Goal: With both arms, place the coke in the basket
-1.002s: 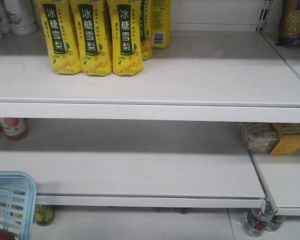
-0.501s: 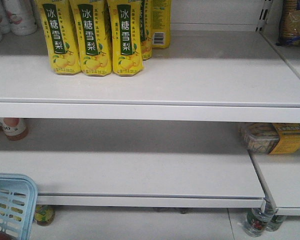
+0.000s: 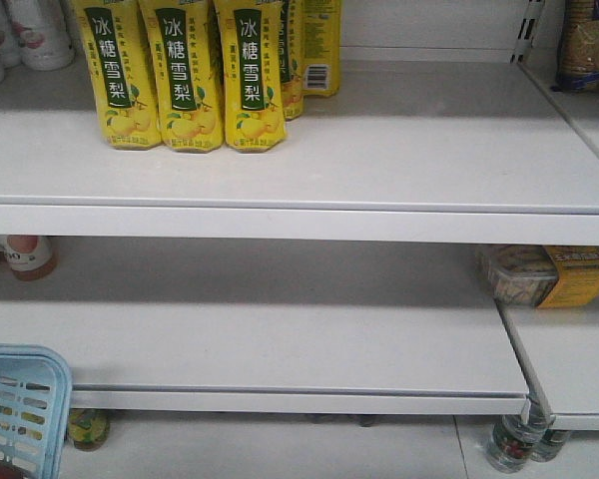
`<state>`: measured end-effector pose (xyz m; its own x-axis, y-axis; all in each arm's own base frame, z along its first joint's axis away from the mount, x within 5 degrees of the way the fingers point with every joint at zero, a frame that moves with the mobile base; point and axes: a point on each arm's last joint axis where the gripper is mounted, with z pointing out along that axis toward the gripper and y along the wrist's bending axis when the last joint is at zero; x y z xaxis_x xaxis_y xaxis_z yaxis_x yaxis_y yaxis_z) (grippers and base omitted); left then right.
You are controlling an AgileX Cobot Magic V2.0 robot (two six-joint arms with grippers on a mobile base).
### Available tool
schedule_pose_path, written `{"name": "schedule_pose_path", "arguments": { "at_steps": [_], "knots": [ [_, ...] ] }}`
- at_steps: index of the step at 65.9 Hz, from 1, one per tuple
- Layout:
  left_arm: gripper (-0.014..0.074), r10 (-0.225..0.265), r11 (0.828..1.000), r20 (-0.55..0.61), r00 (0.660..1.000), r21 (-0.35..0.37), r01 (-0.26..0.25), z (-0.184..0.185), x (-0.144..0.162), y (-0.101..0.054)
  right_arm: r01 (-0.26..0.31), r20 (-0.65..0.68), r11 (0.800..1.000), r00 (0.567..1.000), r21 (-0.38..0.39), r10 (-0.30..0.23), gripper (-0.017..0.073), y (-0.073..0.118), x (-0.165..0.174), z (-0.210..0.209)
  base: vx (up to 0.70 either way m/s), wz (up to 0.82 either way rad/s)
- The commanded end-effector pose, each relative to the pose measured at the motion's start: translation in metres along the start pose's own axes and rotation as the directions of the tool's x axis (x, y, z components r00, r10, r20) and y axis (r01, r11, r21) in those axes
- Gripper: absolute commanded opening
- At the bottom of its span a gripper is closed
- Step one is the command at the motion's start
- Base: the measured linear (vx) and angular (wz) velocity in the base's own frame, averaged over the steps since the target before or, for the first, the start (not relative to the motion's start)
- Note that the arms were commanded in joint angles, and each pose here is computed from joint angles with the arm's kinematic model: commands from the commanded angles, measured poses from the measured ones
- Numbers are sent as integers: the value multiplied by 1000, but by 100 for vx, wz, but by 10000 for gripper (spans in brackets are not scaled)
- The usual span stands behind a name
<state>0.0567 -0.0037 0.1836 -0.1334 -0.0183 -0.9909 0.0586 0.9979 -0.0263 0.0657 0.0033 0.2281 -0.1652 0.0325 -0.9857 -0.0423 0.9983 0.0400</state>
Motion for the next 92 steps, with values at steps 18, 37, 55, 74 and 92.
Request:
{"name": "schedule_pose_path", "arguments": {
  "at_steps": [18, 37, 55, 74, 92],
  "knots": [
    [-6, 18, 1000, 199, 980, -5, -17, -6, -24, 0, 9, 92, 1000, 996, 5, -9, -10, 0, -16, -1, 0, 0],
    [-6, 20, 1000, 197, 980, -6, -20, -6, -24, 0, 9, 92, 1000, 996, 5, -9, -10, 0, -16, -1, 0, 0],
    [-6, 20, 1000, 197, 980, -6, -20, -6, -24, 0, 9, 92, 1000, 996, 5, -9, -10, 0, -16, -1, 0, 0],
    [-6, 20, 1000, 197, 980, -6, -20, -6, -24, 0, 9, 92, 1000, 996, 5, -9, -10, 0, -16, -1, 0, 0],
    [-6, 20, 1000, 197, 980, -6, -20, -6, -24, 0, 12, 91, 1000, 996, 5, -13, -10, 0, -15, -1, 0, 0]
  ]
}}
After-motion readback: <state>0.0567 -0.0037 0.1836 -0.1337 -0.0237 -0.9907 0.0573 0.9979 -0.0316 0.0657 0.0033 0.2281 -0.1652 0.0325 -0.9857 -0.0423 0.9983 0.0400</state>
